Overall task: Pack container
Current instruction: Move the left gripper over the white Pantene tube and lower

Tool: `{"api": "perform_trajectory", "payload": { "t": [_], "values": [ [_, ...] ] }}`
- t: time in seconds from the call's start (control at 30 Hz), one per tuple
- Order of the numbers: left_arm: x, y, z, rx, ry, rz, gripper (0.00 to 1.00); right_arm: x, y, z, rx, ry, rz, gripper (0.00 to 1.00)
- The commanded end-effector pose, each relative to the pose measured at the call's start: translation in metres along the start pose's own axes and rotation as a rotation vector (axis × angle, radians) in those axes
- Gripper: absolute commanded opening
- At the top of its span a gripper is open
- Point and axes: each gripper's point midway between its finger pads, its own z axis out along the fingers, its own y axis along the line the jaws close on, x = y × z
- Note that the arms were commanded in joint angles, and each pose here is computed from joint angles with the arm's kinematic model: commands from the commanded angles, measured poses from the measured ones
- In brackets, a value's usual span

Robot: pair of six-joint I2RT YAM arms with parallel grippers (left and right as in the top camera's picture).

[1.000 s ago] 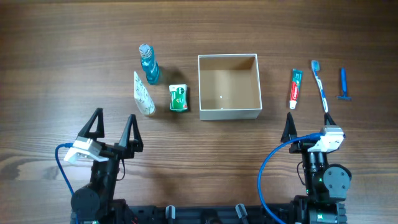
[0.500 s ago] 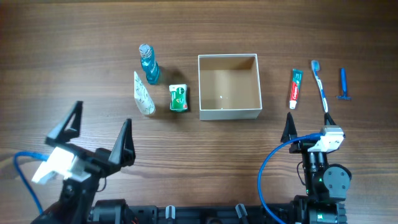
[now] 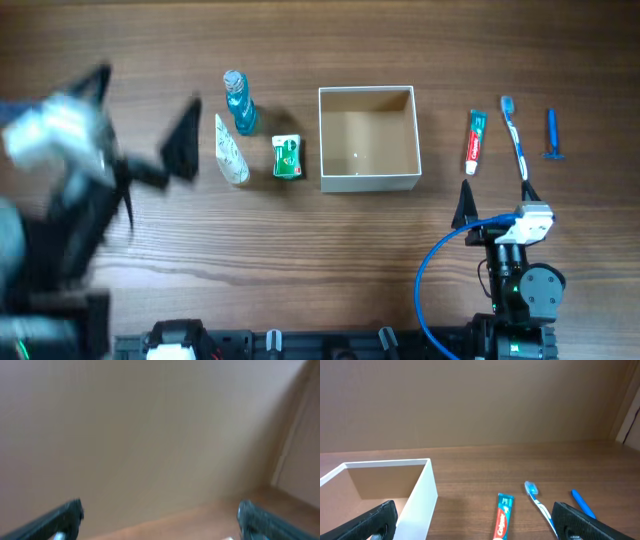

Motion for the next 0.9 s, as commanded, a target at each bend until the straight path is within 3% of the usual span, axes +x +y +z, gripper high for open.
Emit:
{"api": "perform_trajectory", "payload": {
  "t": [0.0, 0.23, 0.47, 0.67, 0.87],
  "values": [
    [-0.013, 0.028, 0.049, -0.040, 0.183, -0.091, 1.00, 0.000, -0.001, 0.000, 0.011, -0.004, 0.013, 1.00],
    [-0.007, 0.061, 0.115, -0.091, 0.382, -0.266, 1.00, 0.000, -0.001, 0.000, 0.011, -0.004, 0.013, 1.00],
    [0.028, 0.055, 0.153, 0.033, 0.466, -0.341, 1.00, 0.000, -0.001, 0.000, 0.011, -0.004, 0.013, 1.00],
    [0.063, 0.071, 0.154, -0.186, 0.573, -0.383, 0.99, 0.000, -0.001, 0.000, 0.011, -0.004, 0.013, 1.00],
    [0.110, 0.053, 0.151, -0.418, 0.725, -0.399, 1.00, 0.000, -0.001, 0.000, 0.011, -0.004, 0.013, 1.00]
  ]
}}
